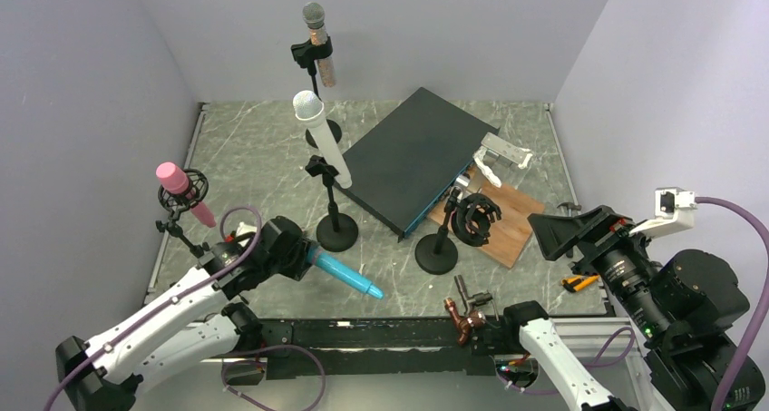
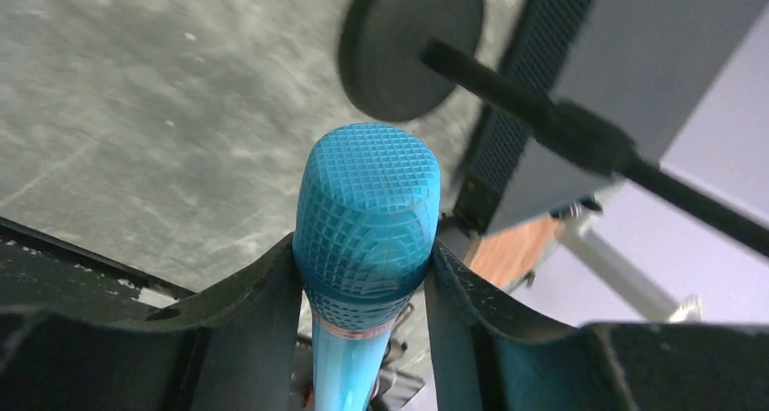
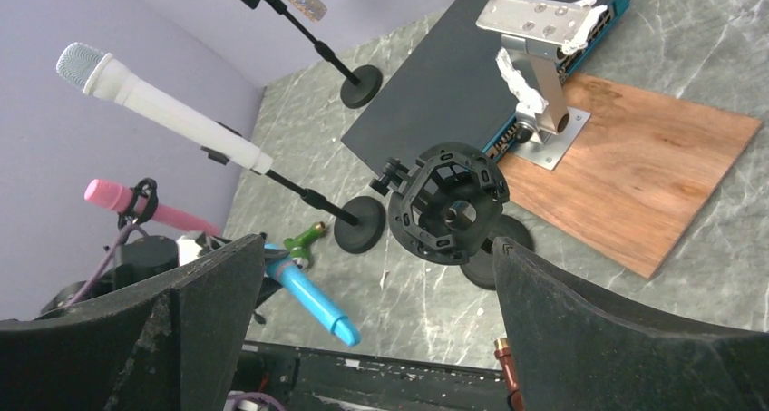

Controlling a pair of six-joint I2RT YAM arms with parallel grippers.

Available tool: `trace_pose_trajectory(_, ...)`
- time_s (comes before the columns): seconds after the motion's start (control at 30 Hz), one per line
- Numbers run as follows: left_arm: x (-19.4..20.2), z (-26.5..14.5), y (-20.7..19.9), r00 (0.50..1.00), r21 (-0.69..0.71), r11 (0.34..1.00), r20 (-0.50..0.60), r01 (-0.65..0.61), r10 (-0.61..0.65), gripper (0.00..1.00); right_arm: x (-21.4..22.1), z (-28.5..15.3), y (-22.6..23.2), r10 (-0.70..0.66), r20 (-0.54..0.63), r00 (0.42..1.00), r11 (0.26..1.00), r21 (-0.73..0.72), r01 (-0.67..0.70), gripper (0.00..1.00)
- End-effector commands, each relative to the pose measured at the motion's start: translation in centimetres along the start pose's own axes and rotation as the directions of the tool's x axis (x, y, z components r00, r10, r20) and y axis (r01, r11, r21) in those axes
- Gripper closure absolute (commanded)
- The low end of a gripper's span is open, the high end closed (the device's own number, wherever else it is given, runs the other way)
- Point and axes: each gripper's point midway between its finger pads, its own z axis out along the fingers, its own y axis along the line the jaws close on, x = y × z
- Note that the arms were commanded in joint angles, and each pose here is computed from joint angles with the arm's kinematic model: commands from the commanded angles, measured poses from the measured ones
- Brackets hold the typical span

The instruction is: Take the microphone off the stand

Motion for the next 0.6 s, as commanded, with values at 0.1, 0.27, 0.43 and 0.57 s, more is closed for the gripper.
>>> trace_pose_trajectory(0.1,-2.6,3.5,1.7,0.987,-0.129,0.981,0.078,0.146,-0.137,1.0,-0.9,0.1,0.2,0.034,0.037,0.999,0.999,0.0,-0.034,0.03)
trace_pose_trajectory(0.27,-4.9,5.1,-0.4,0.986,-0.189,0.976,0.105,-0.107,0.128,1.0,-0.7,0.2,0.1,0.048,0.027,0.998,0.999,0.012,-0.048,0.03)
trace_pose_trajectory(0.43,-8.9,5.1,-2.6,0.861,-0.365,0.832,0.135,-0.417,0.49,1.0,-1.3,0.1,0.5,0.054,0.022,0.998,0.998,0.017,-0.054,0.03)
trace_pose_trajectory(0.57,-11.2,6.6,-5.1,0.739,-0.411,0.701,0.089,-0.584,0.668,1.0,-1.4,0.4,0.5,0.027,-0.003,1.0,0.999,0.032,-0.027,0.03)
